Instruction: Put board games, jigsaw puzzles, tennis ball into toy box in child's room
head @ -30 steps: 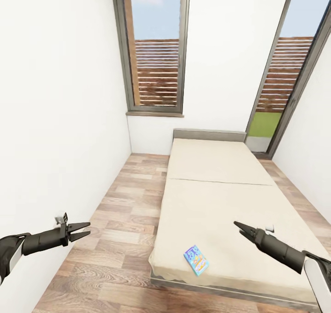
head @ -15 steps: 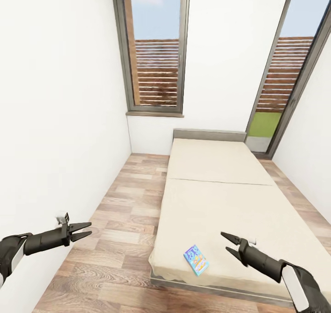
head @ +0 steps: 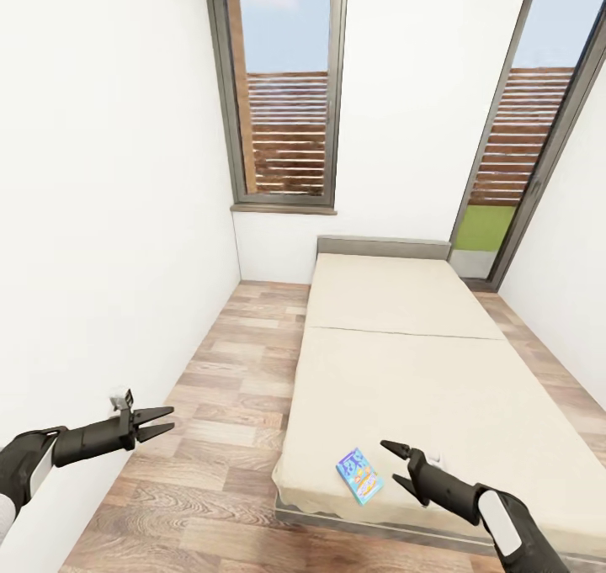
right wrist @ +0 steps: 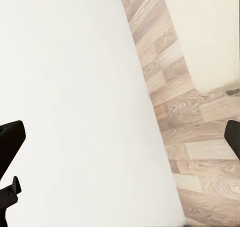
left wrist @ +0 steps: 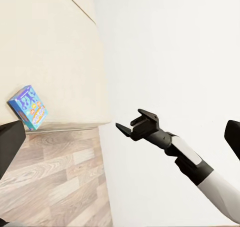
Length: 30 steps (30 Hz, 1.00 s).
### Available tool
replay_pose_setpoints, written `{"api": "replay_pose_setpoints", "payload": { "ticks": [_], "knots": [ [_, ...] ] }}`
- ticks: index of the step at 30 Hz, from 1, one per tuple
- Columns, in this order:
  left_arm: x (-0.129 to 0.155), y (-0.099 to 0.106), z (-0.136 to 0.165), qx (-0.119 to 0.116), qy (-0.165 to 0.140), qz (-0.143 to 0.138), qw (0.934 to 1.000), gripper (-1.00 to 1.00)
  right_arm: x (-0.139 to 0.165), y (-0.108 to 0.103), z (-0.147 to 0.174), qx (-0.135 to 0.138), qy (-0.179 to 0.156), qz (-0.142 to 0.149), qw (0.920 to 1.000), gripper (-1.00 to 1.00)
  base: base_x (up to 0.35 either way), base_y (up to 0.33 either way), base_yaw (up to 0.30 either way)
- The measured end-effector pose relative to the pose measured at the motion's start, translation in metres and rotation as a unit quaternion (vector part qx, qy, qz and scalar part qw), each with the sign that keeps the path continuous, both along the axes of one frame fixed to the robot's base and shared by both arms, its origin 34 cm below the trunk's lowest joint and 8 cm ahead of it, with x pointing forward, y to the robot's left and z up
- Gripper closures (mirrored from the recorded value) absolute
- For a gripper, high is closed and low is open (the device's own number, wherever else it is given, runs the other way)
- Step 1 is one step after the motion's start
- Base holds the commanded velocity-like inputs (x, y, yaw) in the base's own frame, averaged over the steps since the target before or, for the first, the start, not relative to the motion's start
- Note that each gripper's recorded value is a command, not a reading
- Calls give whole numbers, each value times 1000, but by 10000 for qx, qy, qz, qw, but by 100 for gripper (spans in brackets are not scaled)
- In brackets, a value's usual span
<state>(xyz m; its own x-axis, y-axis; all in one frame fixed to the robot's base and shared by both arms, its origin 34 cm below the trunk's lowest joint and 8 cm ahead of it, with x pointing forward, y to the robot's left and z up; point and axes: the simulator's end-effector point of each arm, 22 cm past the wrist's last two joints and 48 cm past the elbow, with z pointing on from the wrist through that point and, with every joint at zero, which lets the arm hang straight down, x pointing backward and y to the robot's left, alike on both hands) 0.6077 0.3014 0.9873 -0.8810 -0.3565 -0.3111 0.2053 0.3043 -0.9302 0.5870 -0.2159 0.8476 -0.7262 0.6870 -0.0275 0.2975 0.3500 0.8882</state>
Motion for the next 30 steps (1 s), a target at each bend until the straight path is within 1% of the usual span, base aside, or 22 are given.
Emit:
{"api": "replay_pose_setpoints", "payload": {
  "ticks": [4, 12, 19, 25, 30],
  "knots": [
    [0, -2, 0, -15, 6, -5, 10000, -100, -2, 4, -7, 38, 116, -11, 9999, -100, 0, 0, 0],
    [1, -2, -1, -28, 5, 5, 10000, -100, -2, 5, -9, 94, 166, -52, 9998, -100, 0, 0, 0],
    [4, -2, -5, -26, 6, 1, 10000, -100, 8, 4, -8, 335, 98, -316, 9989, -100, 0, 0, 0],
    [6, -2, -10, -29, 17, 2, 10000, -100, 10, 10, -11, 459, 118, -364, 9982, -100, 0, 0, 0],
    [8, -3, -13, -48, 35, 2, 10000, -100, 4, 16, -23, 567, 283, -375, 9973, -100, 0, 0, 0]
  ]
}}
